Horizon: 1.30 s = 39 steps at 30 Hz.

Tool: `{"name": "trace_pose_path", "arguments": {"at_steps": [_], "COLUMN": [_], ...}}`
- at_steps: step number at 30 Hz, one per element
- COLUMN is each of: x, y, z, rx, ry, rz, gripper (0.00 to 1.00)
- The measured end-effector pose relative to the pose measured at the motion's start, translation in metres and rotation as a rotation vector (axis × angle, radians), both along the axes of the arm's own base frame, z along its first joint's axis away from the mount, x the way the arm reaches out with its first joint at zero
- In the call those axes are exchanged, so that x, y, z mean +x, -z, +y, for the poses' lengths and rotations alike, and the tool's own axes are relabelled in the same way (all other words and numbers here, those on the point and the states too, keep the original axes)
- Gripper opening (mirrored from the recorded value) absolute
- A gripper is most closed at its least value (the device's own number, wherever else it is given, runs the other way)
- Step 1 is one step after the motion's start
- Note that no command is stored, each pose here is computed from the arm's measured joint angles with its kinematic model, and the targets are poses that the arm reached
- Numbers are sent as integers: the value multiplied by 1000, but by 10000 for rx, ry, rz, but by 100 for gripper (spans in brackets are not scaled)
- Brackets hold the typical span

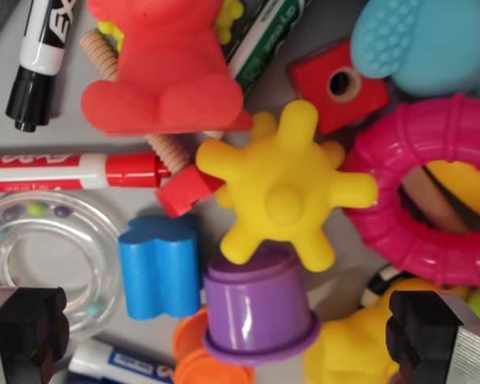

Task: Pick an object from the bin

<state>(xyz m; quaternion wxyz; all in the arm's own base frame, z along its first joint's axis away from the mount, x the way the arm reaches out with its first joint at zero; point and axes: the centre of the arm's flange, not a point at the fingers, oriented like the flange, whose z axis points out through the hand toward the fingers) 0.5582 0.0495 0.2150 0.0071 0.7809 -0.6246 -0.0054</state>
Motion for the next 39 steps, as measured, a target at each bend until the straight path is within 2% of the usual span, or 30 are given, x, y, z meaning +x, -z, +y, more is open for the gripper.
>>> {"name": "trace_pose_path", "arguments": {"at_steps": [8, 16, 19, 23, 27, 29, 30, 32, 33, 34, 35, 37, 39], "x": [-4, -5, -6, -5, -5, -2, -3, -4, -4, -2, -1, 0, 1], "y": [30, 57, 72, 78, 91, 94, 100, 110, 112, 111, 111, 111, 112], "z": [17, 20, 20, 20, 21, 20, 20, 21, 21, 21, 21, 21, 21], "rx": [21, 9, -7, 4, 16, 34, 25, 17, 19, 30, 33, 40, 43], "ry": [815, 991, 1008, 1021, 1021, 1042, 1043, 1030, 1028, 1034, 1036, 1036, 1035], "rz": [-91, -122, -98, -138, -151, -263, -214, -185, -198, -270, -270, -312, -326], "gripper": [100, 100, 100, 100, 100, 100, 100, 100, 100, 100, 100, 100, 100]}}
